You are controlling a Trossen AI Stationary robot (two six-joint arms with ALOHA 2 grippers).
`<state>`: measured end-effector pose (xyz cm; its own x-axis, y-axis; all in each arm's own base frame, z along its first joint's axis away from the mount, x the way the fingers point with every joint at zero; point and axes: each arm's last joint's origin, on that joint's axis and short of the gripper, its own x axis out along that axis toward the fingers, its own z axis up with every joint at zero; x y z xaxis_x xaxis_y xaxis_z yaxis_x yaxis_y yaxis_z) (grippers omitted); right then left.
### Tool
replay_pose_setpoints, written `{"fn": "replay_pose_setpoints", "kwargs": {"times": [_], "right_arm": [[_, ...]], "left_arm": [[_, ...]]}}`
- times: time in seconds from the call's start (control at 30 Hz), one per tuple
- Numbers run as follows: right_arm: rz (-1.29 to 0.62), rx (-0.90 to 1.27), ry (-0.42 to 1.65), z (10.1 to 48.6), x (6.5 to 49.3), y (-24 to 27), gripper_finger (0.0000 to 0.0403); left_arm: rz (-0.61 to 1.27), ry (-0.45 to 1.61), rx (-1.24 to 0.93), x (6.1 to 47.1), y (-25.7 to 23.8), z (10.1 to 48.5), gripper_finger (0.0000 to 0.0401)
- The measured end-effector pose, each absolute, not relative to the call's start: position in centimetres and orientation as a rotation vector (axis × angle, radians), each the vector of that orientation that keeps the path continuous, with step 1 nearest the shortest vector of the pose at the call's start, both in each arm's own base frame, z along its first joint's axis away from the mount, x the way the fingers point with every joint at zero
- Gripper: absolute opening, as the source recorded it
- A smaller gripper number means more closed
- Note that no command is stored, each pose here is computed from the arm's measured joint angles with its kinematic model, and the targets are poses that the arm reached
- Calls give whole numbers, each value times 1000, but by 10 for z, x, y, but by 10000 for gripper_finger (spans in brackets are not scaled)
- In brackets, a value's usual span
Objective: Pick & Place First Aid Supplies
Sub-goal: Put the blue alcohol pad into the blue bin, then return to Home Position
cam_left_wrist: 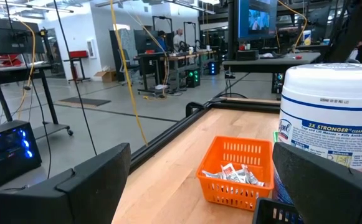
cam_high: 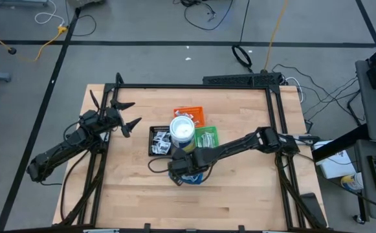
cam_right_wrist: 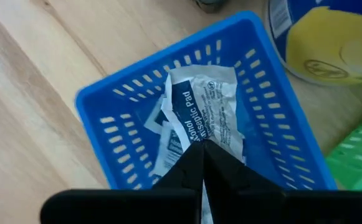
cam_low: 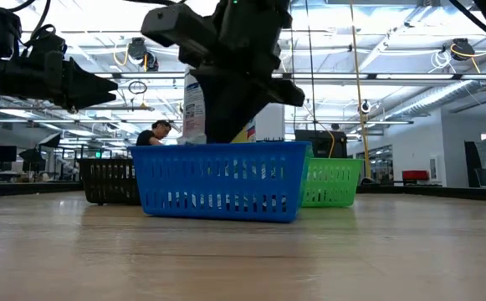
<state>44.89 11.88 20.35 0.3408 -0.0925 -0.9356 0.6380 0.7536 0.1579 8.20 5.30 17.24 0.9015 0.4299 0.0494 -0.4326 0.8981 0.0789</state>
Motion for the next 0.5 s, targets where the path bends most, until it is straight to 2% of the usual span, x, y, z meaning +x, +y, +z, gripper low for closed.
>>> {"fn": "replay_pose_setpoints", "kwargs": {"times": [0.1, 0.2, 0.5], "right_arm": [[-481, 561, 1148, 198, 449, 119, 4], [-430, 594, 1202, 193, 445, 119, 36], [-302, 462, 1064, 212, 427, 113, 210]], "left_arm": [[447, -31, 89, 82, 53, 173, 397], [447, -31, 89, 82, 53, 172, 397], [447, -31, 89, 82, 53, 173, 397]]}}
